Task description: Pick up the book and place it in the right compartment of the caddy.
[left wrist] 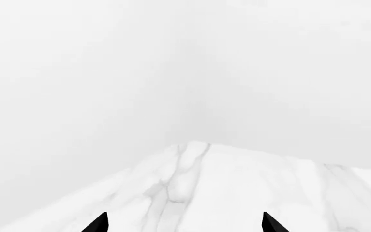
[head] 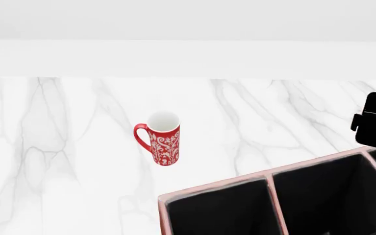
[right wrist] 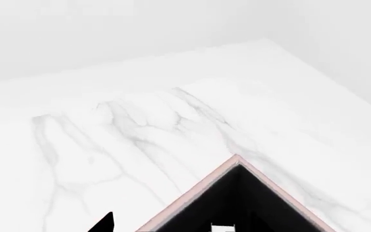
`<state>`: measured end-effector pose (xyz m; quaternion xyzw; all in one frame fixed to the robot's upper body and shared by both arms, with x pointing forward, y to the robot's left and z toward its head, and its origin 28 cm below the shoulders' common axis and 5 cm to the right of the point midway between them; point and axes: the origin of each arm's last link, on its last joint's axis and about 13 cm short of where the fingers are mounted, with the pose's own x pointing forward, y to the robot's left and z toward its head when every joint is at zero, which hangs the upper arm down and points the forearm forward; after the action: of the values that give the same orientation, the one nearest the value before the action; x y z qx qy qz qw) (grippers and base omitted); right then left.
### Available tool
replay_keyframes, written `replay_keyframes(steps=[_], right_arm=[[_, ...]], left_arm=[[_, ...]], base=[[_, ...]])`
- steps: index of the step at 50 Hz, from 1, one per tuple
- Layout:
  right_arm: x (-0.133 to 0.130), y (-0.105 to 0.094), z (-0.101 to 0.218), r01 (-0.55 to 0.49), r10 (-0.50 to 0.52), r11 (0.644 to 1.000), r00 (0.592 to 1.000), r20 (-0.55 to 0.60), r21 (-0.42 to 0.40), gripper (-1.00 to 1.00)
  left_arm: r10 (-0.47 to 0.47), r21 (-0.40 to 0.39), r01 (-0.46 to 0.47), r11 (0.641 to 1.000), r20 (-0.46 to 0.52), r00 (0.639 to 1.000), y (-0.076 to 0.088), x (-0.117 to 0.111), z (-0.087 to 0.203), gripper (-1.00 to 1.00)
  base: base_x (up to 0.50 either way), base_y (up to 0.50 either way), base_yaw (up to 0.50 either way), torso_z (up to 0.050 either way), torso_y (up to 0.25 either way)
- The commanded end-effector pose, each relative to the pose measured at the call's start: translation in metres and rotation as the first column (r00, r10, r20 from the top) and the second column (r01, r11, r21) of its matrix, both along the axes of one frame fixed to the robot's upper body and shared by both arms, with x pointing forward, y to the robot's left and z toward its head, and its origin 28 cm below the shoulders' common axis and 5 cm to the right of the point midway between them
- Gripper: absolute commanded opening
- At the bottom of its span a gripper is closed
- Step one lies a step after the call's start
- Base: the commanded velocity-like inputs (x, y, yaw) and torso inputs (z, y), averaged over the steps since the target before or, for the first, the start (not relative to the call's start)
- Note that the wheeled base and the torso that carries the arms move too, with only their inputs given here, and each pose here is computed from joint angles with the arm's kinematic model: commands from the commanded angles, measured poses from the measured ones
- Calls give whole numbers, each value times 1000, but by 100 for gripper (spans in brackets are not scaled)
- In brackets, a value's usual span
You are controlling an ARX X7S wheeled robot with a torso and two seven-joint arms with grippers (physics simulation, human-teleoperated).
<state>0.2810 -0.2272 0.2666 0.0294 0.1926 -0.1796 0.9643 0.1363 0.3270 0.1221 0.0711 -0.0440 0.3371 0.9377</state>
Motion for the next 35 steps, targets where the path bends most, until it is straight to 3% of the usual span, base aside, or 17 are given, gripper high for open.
replay_keyframes(steps=[1, 2, 8, 18, 35], right_arm=[[34, 38, -8, -150, 152, 988, 987, 55, -31, 100], [37, 42, -10, -159, 164, 985, 983, 81, -62, 100], [58, 67, -21, -254, 259, 965, 959, 110, -62, 100], [76, 108, -31, -378, 384, 923, 912, 141, -73, 100], [82, 136, -44, -465, 469, 883, 866, 172, -62, 100]], left_arm=[[-288, 50, 288, 956, -9, 958, -28, 75, 41, 100], [-302, 58, 302, 952, -12, 953, -31, 81, 44, 100], [-449, 85, 449, 889, -19, 893, -55, 128, 66, 100], [-604, 89, 604, 792, -33, 797, -92, 184, 71, 100], [-676, 99, 675, 731, -28, 736, -114, 212, 89, 100]], base=[[0, 0, 0, 0, 0], [0, 0, 0, 0, 0], [0, 0, 0, 0, 0], [0, 0, 0, 0, 0], [0, 0, 0, 0, 0]])
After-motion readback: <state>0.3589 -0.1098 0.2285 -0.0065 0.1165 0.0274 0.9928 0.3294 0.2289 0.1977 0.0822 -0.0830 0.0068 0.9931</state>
